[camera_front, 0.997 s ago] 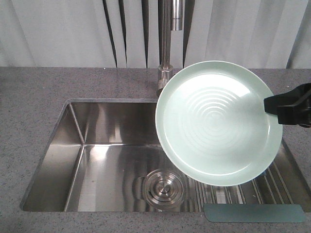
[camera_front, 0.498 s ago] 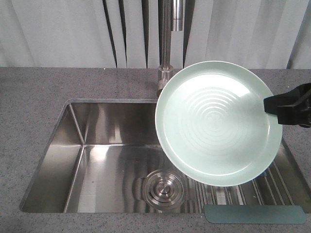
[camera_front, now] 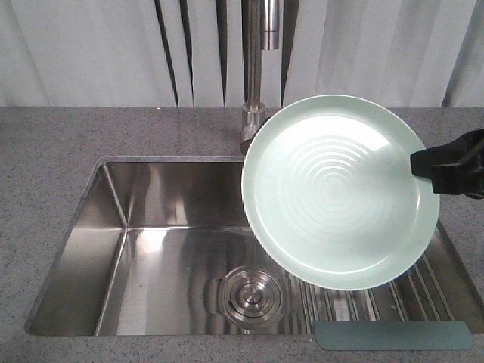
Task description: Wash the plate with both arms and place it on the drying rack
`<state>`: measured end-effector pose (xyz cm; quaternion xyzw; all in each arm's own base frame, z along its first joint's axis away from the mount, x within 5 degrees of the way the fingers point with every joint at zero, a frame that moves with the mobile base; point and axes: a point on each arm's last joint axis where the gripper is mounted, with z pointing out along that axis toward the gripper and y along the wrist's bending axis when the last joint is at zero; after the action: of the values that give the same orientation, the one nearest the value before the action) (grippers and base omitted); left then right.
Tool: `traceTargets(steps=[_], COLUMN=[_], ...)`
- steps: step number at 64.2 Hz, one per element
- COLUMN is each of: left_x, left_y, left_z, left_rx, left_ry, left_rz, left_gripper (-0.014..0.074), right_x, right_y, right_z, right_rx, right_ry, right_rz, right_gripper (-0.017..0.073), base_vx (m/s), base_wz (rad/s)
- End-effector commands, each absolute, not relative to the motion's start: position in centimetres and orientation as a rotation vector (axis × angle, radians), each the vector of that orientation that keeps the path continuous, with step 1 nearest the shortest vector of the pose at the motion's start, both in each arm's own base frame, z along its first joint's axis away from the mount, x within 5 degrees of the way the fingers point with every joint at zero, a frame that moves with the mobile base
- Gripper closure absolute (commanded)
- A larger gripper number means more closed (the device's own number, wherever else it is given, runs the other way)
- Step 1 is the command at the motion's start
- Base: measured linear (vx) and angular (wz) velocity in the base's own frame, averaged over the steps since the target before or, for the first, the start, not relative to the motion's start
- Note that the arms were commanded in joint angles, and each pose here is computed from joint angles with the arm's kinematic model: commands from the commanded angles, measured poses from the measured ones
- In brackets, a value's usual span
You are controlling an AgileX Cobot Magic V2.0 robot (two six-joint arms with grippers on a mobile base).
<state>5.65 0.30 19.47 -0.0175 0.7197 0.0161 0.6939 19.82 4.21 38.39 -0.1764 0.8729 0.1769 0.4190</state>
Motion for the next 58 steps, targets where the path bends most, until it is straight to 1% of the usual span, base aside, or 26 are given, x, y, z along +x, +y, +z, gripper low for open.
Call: traceTargets(steps=[1,58], left_x=[5.62,5.62], left_y=[0.25,0.25], left_z=[19.63,19.63], left_rx=[-0.043,-0.043], left_ry=[1.534,1.534], left_rz=[0.023,0.023], left_gripper=[0.06,0.06], right_x=[19.69,19.69], right_y=[4.14,4.14], right_z=[40.0,40.0], right_rx=[-0.403,-0.403], right_ry=[2.098,2.098], right_rz=[0.446,0.446], right_gripper=[0.0566,0.0566], base_vx=[0.01,0.0], base_wz=[-0.03,-0.01])
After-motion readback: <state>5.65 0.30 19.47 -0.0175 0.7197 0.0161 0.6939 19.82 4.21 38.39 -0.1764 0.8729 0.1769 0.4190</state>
